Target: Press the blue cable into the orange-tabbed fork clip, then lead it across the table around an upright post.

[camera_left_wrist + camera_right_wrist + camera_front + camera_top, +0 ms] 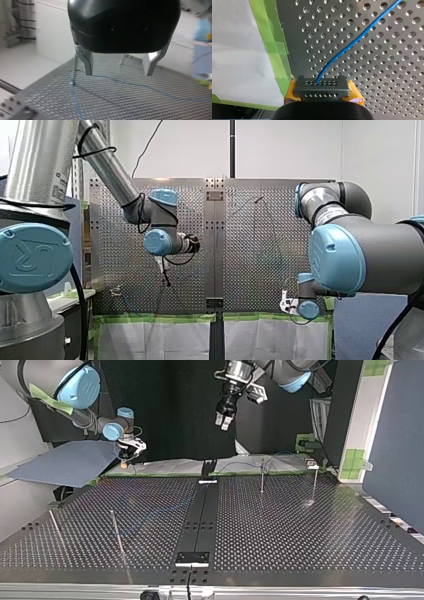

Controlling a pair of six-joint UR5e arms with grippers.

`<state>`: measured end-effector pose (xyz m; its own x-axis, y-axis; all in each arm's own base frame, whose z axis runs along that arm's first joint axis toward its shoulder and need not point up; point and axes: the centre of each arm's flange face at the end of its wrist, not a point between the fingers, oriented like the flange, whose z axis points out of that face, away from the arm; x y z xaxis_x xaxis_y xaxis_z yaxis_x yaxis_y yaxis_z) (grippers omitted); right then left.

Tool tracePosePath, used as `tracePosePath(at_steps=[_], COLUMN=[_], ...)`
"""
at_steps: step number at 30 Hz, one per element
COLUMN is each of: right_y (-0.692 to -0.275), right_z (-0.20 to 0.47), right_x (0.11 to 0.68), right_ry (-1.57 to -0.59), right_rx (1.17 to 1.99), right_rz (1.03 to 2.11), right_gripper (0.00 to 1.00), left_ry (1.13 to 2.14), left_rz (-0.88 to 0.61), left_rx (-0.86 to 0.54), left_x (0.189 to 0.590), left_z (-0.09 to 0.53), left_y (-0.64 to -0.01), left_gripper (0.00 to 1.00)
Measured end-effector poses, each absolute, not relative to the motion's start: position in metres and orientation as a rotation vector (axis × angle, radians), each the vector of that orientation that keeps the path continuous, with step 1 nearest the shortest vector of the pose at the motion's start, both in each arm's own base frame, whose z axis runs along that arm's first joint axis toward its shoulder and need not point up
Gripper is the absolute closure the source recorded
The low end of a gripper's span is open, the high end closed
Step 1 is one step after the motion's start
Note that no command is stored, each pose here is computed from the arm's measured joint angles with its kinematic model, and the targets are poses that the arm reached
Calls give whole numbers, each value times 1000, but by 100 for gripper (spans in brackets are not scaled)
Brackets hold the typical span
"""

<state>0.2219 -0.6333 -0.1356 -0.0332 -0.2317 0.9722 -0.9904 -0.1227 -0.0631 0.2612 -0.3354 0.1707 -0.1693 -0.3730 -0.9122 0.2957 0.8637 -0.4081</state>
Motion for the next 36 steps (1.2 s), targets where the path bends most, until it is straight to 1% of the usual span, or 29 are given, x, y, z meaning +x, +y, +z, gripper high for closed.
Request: tracePosePath(at_steps=[6,9,17,24,36], right_y=[-633,-632,-632,-631,-631], right_z=[-135,-136,-136,-136,-136], right_x=[225,225,226,228,229], right_ry=[-1345,-1350,-1371,-1344,-1337], right_rx=[1467,1465,1449,1469,1476], right_rz=[1237,1239,1254,1243,1239], right_gripper=[100,100,100,100,100], left_ry=[1702,1712,1629,1549,1538], left_rz=[-574,-559,-579,-616,-621], left_rx=[-7,22,43,26,22], left_x=[245,242,256,268,270], left_z=[130,117,122,134,136], left_y=[-324,-322,-333,-341,-342], left_gripper=[2,2,2,2,2])
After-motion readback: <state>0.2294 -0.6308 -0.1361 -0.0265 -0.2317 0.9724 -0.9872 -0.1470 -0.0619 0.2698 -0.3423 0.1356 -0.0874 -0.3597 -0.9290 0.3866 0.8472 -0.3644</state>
